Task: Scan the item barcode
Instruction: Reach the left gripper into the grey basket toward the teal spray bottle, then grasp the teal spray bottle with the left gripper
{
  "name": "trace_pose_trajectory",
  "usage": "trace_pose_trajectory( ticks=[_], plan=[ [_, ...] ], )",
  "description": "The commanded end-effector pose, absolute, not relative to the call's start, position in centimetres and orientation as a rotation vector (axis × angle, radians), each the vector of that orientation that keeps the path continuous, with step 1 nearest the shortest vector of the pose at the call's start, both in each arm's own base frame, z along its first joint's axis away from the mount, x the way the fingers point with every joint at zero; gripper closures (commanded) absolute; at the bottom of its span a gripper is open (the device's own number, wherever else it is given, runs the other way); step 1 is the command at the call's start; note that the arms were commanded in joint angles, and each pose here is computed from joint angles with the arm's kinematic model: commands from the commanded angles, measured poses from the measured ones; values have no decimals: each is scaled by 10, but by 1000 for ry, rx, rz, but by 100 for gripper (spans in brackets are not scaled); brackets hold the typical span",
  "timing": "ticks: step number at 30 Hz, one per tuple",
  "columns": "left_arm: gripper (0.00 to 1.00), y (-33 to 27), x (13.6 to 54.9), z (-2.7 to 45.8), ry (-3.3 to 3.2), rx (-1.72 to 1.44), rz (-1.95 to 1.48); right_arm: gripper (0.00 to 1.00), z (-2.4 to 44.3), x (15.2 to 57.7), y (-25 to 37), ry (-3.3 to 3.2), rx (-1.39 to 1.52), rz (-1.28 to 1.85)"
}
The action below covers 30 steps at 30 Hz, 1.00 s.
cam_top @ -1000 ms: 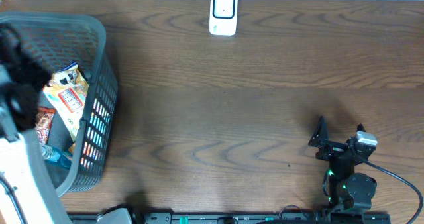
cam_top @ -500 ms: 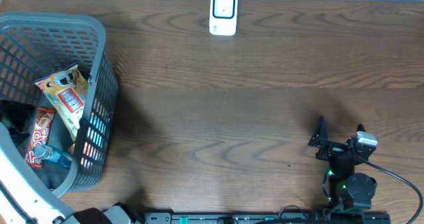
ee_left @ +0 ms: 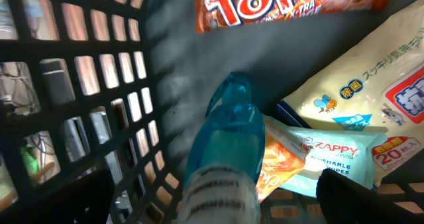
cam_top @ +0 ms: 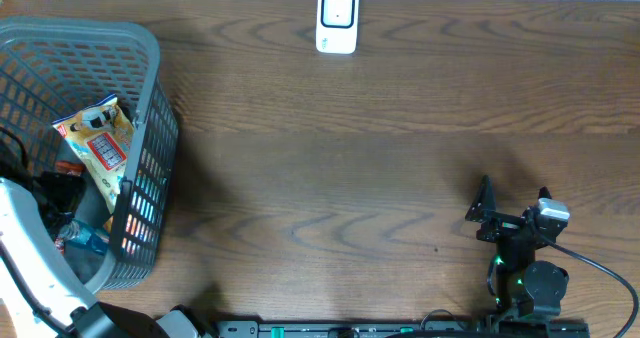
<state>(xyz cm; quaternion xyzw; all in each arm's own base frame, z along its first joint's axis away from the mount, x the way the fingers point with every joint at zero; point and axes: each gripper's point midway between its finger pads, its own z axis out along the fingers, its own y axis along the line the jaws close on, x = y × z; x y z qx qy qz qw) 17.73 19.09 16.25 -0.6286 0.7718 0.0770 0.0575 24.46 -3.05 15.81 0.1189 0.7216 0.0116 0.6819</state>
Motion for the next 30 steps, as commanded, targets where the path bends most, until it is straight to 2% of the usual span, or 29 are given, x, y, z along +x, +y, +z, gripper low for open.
trace_pose_trajectory(
  ticks=[1,9,30],
  plan=[
    [2,188,177,152,2367,-1902,204,1,158,244,-29,1621,253,23],
    [2,184,174,132,2385,-1913,198,1,158,244,-29,1621,253,23],
    [1,189,182,132,2365,-1886,184,1,158,244,-29,1621,253,23]
  ],
)
